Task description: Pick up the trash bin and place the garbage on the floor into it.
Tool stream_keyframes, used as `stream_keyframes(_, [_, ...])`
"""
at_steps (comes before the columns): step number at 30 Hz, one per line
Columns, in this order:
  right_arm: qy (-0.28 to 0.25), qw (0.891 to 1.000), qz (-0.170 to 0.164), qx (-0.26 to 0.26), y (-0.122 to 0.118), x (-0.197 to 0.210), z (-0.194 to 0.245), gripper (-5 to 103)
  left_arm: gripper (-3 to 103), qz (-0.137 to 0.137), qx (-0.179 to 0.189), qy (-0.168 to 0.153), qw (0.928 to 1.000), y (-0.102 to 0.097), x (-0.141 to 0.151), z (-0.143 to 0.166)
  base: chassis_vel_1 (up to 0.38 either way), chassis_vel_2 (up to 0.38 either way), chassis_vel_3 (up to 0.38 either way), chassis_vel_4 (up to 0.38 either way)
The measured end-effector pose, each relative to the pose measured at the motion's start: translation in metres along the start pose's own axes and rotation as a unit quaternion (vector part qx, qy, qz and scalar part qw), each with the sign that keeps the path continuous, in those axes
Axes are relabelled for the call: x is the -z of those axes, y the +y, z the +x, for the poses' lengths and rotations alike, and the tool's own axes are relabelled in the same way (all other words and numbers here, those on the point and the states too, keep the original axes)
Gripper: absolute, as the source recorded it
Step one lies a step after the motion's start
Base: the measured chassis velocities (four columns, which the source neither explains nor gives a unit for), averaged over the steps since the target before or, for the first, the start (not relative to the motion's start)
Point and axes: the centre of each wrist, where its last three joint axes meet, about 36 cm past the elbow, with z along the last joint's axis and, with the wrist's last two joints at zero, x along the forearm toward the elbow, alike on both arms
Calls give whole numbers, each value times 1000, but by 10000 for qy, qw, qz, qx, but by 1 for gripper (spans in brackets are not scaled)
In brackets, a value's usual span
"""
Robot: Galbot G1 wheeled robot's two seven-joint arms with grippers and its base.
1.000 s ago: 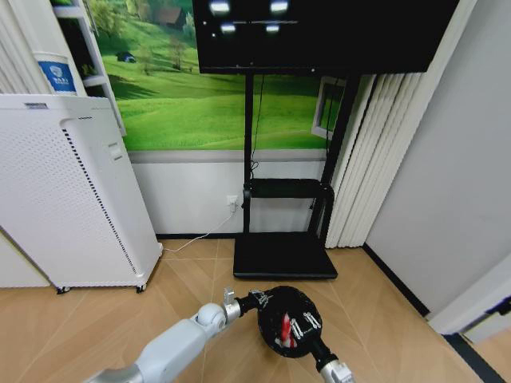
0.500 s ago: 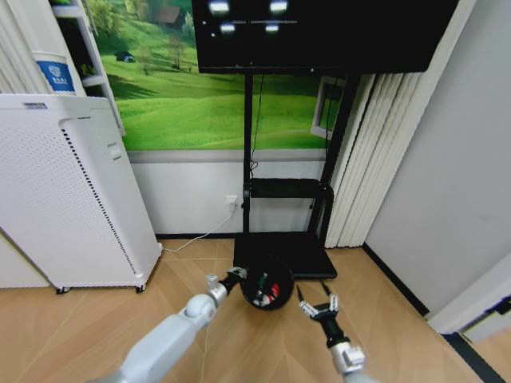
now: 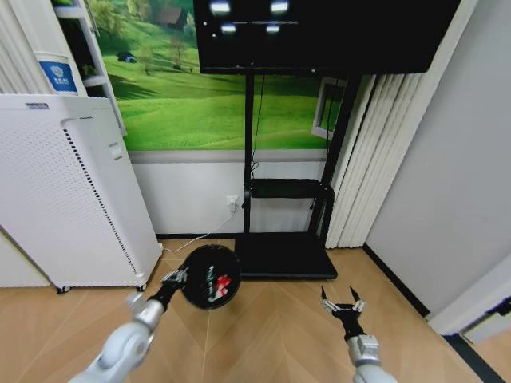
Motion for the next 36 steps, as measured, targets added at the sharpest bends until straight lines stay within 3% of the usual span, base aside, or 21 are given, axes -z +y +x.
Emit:
stream_keyframes(1, [6, 10000, -47, -62, -1, 2, 0, 100, 7, 34, 251, 6, 9997, 0, 2, 12, 0, 0, 0, 0])
stream_keyframes(2, [6, 10000, -47, -62, -1, 2, 0, 100, 7, 34, 251, 6, 9997, 0, 2, 12, 0, 0, 0, 0])
stream_keyframes(4, [24, 9997, -130, -210, -4, 4, 0, 100, 7, 63, 828, 65, 9965, 1, 5, 38, 0, 0, 0, 0])
stream_keyframes(8, [57, 9987, -190, -473, -16, 5, 7, 100, 7, 17, 1257, 137, 9920, 7, 8, 69, 0, 0, 0, 0])
stream_keyframes(13, [74, 9985, -165, -512, -28, 5, 16, 100, 7, 25, 1457, 366, 9887, 23, 12, 121, 0, 0, 0, 0])
stream_keyframes(18, [79, 9989, -128, -441, -26, 4, 20, 100, 7, 31, 1774, 518, 9828, 33, 3, 151, 0, 0, 0, 0])
stream_keyframes(21, [74, 9990, -85, -423, -25, 1, 22, 100, 7, 142, 2204, 644, 9732, 38, -12, 177, 0, 0, 0, 0])
stream_keyframes(22, [93, 9990, -80, -426, -25, -2, 20, 100, 7, 357, 2721, 574, 9599, 45, -24, 211, 0, 0, 0, 0])
stream_keyframes(23, [93, 9990, -80, -426, -25, -2, 20, 100, 7, 357, 2721, 574, 9599, 45, -24, 211, 0, 0, 0, 0])
stream_keyframes(26, [122, 9987, -77, -490, -28, -5, 20, 100, 7, 489, 3066, 503, 9492, 52, -36, 234, 0, 0, 0, 0])
stream_keyframes(31, [134, 9986, -80, -507, -29, -7, 20, 100, 7, 509, 3148, 498, 9465, 54, -40, 240, 0, 0, 0, 0])
stream_keyframes(33, [197, 9985, -127, -499, -24, -14, 18, 100, 7, 309, 3363, 502, 9399, 71, -62, 267, 0, 0, 0, 0])
stream_keyframes(36, [220, 9985, -155, -469, -21, -16, 18, 100, 7, 171, 3409, 608, 9380, 83, -81, 282, 0, 0, 0, 0])
